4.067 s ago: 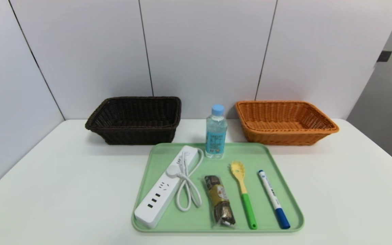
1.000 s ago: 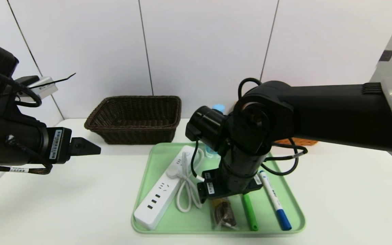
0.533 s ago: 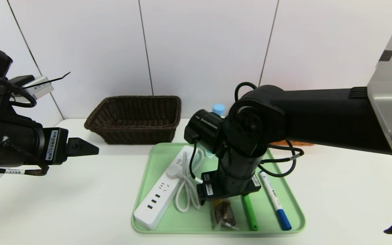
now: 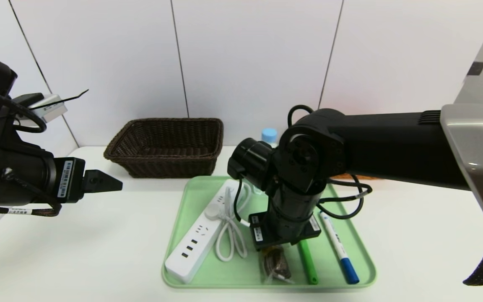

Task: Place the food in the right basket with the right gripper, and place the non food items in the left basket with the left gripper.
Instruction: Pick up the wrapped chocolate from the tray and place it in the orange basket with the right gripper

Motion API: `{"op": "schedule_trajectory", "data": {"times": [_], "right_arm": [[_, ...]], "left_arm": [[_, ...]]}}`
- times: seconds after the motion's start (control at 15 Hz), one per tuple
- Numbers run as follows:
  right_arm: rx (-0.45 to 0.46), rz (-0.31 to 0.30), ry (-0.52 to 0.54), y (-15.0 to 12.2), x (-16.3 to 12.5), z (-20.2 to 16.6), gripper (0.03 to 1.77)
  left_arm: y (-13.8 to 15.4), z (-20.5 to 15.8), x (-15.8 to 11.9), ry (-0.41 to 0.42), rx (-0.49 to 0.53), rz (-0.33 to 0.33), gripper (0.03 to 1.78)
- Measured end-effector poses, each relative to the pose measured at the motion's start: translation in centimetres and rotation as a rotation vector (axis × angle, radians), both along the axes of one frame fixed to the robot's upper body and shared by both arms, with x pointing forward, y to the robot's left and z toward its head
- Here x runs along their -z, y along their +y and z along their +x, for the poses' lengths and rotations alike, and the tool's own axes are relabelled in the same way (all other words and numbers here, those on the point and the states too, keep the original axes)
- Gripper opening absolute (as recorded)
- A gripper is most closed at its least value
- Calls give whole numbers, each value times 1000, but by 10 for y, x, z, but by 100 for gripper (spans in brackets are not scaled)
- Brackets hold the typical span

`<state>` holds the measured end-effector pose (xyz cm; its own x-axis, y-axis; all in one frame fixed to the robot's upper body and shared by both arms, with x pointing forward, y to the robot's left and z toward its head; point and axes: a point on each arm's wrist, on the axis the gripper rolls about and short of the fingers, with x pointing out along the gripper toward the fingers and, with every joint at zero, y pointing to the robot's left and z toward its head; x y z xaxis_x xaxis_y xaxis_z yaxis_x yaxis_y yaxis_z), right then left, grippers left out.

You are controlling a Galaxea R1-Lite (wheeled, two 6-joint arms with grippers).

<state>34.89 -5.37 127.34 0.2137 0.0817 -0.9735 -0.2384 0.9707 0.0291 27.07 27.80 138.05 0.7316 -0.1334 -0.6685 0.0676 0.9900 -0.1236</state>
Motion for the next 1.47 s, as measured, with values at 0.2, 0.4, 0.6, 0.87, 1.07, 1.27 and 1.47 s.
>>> {"op": "schedule_trajectory", "data": {"times": [0.2,0.4,0.6,0.87,1.07,1.27,1.47], "right_arm": [[7,-3,5,-1,2,2,81],[18,-4,7,-4,2,5,7],[26,-3,13,-7,2,6,7],[19,27,-12,-10,-11,5,7],[2,93,-56,-17,-37,-3,7],[-34,218,-135,-32,-78,-13,7],[32,360,-329,-60,-119,-1,7]], "left_arm": [[0,1,0,-3,0,-1,169],[-1,2,0,-4,0,-1,169],[-1,2,0,-2,0,-1,169],[-1,3,-2,-8,2,0,169],[-2,5,-5,-21,0,-5,169],[-2,6,-7,-31,1,-8,169],[-2,6,-6,-29,1,-8,169]]}}
